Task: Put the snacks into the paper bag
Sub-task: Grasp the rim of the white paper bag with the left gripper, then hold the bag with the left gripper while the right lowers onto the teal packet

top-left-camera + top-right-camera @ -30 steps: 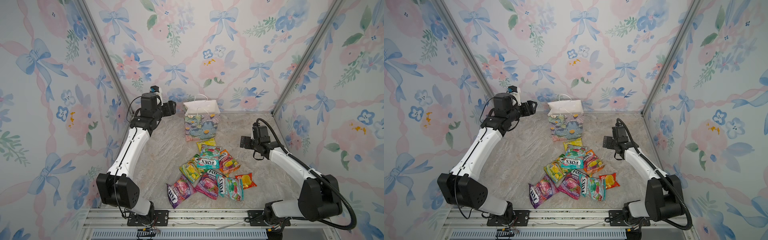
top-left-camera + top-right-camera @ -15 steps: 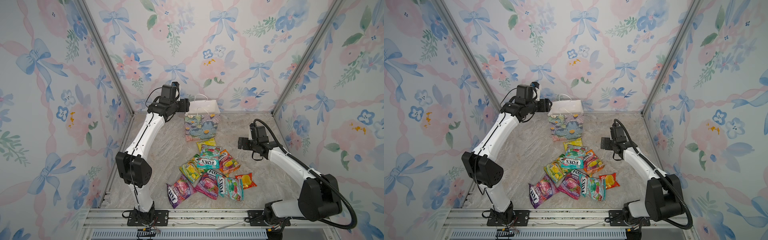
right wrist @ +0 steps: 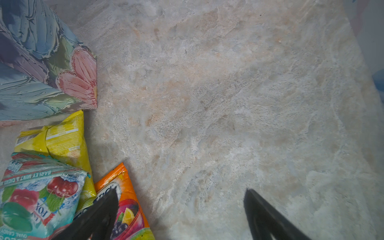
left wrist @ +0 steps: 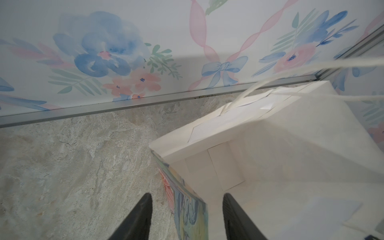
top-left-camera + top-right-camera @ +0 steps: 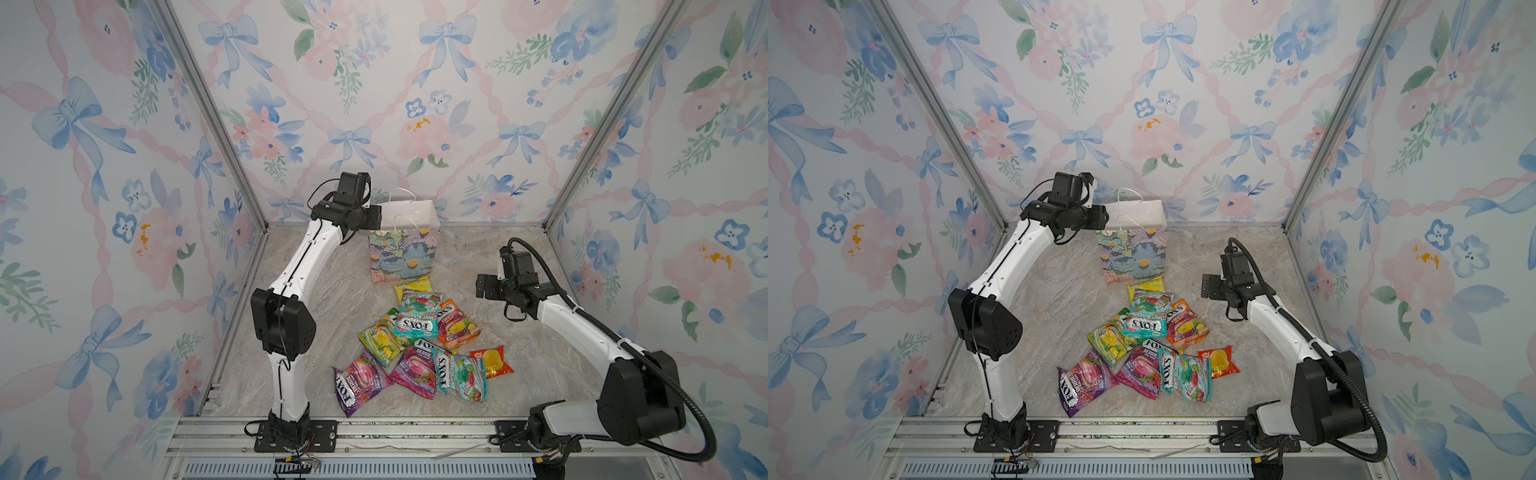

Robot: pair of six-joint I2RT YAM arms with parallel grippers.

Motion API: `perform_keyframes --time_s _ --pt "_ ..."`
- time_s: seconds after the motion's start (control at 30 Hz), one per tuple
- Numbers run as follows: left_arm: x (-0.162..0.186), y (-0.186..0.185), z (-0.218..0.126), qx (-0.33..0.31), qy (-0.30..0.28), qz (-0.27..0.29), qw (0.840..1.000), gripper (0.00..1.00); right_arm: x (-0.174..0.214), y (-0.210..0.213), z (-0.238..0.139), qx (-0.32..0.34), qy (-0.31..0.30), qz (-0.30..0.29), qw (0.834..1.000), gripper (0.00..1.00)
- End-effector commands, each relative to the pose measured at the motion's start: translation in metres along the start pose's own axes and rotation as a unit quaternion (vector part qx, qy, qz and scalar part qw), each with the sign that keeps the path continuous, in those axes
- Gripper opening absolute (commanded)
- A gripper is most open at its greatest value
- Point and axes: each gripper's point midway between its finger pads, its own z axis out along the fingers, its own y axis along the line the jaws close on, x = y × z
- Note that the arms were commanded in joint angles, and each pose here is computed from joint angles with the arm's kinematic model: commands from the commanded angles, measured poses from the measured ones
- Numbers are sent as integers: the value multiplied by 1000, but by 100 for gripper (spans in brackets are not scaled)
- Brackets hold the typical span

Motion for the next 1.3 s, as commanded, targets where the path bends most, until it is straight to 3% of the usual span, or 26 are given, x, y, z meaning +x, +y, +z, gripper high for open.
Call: perform_keyframes --time_s 0.0,0.17,0.33,0.43,0.9,1.27 --pt "0 0 -3 -7 6 10 1000 46 -5 6 -11 -10 -4 -7 1000 96" --pt "1 1 -4 -11 8 11 1000 31 -7 8 -11 -15 -8 -4 1000 97" --pt "2 5 -7 -23 9 10 1000 8 -4 11 -9 -24 -5 -1 1000 97" --pt "-1 13 -13 -42 1 1 999 0 -3 15 -7 -31 -3 -1 1000 97" --pt "24 42 -66 -114 -9 -40 993 0 -5 39 2 -80 1 -1 997 97" --pt "86 64 -120 -150 -4 -91 985 0 -7 62 11 -117 11 -11 993 97"
